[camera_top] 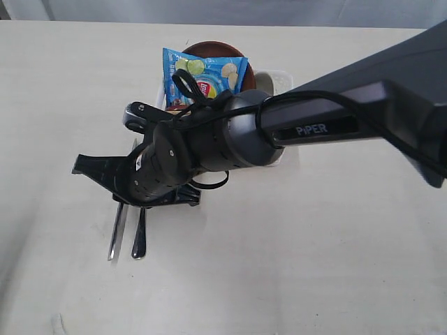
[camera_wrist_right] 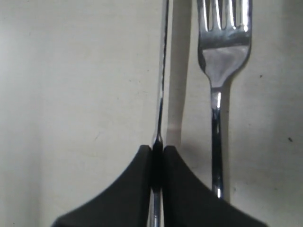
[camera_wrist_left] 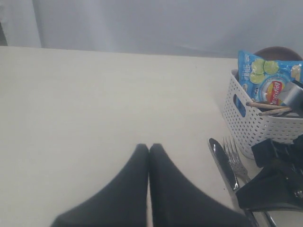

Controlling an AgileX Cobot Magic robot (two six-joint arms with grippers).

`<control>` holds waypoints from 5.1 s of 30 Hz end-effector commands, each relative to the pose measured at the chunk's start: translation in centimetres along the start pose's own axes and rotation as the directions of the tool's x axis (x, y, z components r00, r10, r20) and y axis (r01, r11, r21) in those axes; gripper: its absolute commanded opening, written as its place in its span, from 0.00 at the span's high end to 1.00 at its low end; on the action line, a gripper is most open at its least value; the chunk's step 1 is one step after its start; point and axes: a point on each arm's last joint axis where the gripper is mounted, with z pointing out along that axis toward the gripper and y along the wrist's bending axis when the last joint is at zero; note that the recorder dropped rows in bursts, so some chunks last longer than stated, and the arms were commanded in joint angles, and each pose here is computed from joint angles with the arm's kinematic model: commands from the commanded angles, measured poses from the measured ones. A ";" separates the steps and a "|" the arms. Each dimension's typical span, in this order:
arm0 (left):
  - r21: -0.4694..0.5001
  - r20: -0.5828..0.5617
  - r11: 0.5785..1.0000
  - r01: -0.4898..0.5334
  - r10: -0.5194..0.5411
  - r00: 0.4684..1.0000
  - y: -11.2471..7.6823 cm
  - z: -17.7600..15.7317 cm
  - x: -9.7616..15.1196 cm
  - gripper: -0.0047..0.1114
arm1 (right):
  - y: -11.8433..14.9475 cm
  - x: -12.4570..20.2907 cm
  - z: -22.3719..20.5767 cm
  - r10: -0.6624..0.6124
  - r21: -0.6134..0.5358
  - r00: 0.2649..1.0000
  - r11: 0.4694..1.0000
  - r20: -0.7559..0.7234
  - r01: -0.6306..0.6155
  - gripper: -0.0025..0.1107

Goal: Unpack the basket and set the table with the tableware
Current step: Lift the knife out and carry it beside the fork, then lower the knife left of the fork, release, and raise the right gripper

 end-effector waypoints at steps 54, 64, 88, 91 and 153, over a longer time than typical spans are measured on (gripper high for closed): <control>0.004 0.002 1.000 -0.005 0.005 1.000 0.0 0.0 0.1 0.96 | 2.6 4.1 -2.4 -0.382 -0.034 0.916 0.924 -0.120 0.381 0.98; 0.004 0.002 1.000 -0.005 0.005 1.000 0.0 0.0 0.1 0.96 | 3.2 6.6 -1.5 -0.427 -0.052 0.893 0.904 -0.145 0.424 0.98; 0.004 0.002 1.000 -0.005 0.005 1.000 0.0 0.0 0.1 0.96 | 4.2 6.0 0.2 -0.403 -0.055 0.902 0.915 -0.157 0.399 0.98; 0.004 0.002 1.000 -0.005 0.005 1.000 0.0 0.0 0.1 0.96 | 3.9 5.8 0.3 -0.391 -0.040 0.905 0.920 -0.166 0.390 0.98; 0.004 0.002 1.000 -0.005 0.005 1.000 0.0 0.0 0.1 0.96 | 2.7 5.4 0.0 -0.423 0.103 0.886 0.889 -0.187 0.446 0.98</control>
